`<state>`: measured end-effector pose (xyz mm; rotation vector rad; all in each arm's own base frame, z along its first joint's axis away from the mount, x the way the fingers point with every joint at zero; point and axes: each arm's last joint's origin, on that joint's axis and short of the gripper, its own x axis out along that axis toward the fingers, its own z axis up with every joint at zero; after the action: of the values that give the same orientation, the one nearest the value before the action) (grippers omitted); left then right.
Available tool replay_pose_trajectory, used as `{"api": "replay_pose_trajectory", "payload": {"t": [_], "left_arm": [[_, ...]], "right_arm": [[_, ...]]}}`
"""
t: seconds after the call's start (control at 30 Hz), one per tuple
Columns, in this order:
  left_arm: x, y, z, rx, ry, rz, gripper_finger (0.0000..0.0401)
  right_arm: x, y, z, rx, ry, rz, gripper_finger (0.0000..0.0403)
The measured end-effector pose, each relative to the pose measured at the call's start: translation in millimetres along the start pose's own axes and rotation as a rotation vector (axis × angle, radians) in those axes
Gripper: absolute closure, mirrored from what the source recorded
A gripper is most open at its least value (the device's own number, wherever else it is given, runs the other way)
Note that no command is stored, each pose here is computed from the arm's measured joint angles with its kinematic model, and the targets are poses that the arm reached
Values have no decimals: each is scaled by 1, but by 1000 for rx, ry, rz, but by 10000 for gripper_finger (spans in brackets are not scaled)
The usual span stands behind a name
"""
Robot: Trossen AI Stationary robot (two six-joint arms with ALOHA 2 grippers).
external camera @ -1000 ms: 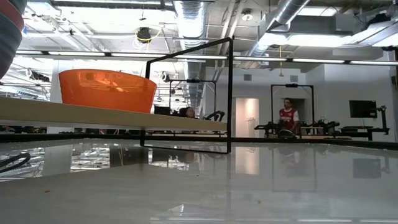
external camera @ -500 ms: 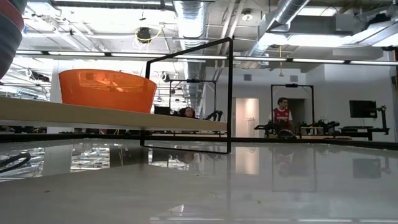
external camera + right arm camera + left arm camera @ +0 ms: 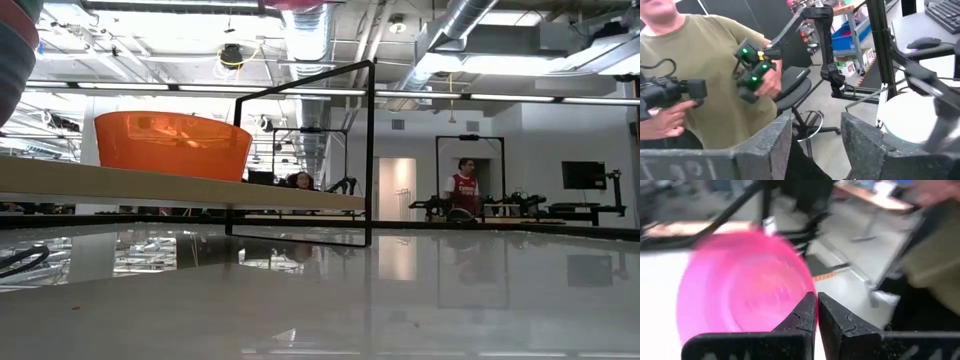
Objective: Place and stack bowls onto a shelf
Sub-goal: Stack the small pink bowl on the small orange bowl on the shelf
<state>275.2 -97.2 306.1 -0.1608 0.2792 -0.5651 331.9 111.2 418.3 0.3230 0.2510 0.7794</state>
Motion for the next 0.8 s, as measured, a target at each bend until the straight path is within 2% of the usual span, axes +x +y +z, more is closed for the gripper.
{"api": "replay_pose_trajectory", "payload": {"t": [0.17, 0.3, 0.43, 0.53, 0.63, 0.73, 0.8], "left_arm": [[-17, 1, -10, -15, 140, 192, 400], [-29, -5, -8, -30, 217, 295, 401], [-30, -13, -8, -30, 378, 398, 401], [-28, -14, -7, -80, 469, 470, 401], [-23, -16, -8, -89, 574, 492, 401], [-16, -20, -9, -5, 672, 438, 401], [-13, -20, -9, 12, 721, 421, 401]], "right_arm": [[-19, 22, 10, 1, -40, -5, 203], [-30, 40, 11, 6, -36, -37, 212], [-33, 52, 7, 15, -19, -81, 219], [-34, 57, 5, 20, -3, -98, 222], [-33, 60, 1, 23, 19, -101, 223], [-31, 60, -2, 33, 45, -104, 223], [-31, 60, -3, 38, 54, -108, 223]]}}
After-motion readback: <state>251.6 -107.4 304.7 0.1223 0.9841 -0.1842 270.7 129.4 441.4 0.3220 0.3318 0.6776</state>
